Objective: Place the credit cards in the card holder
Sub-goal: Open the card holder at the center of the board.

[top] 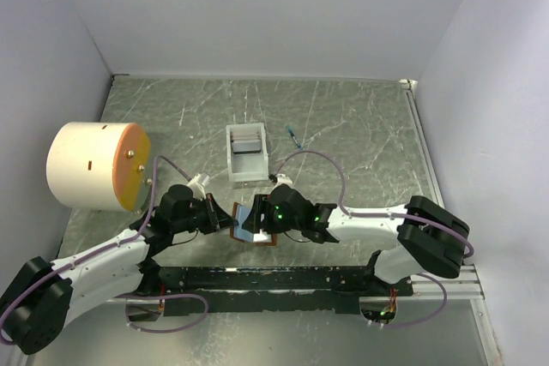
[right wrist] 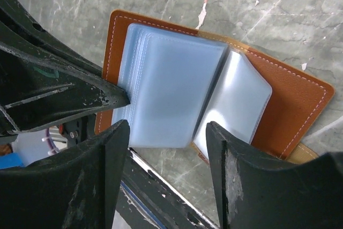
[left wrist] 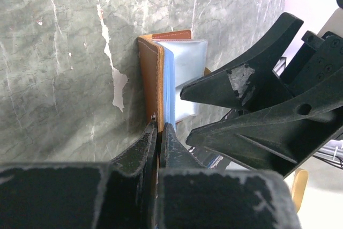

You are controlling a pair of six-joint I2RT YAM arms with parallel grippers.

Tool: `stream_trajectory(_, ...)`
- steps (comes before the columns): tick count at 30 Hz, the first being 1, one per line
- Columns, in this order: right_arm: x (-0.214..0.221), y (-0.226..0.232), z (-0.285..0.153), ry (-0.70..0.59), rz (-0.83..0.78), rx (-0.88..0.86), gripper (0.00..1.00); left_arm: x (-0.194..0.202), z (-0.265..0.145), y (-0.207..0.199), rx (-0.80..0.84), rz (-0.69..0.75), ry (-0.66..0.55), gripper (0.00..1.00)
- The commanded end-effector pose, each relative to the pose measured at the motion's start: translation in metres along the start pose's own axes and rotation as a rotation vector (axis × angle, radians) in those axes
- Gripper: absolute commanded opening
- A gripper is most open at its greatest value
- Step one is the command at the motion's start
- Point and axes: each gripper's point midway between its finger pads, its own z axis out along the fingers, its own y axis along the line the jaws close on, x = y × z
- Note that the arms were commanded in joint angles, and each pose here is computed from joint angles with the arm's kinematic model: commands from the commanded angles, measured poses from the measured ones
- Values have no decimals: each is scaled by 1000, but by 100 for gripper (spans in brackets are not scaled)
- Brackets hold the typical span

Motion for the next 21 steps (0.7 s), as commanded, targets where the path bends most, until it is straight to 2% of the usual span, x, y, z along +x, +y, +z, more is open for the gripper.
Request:
stream_trajectory(1, -2, 13, 3, 9, -9, -39, 60, -5, 0, 1, -7, -9, -31, 7)
stream_trajectory(6, 2, 5, 8, 25, 0, -5, 62, -6, -1, 1, -5, -11, -35, 7)
stream_trajectory(21, -2, 18, 2, 27, -6, -45, 67, -6, -1, 1, -9, -5, -35, 7)
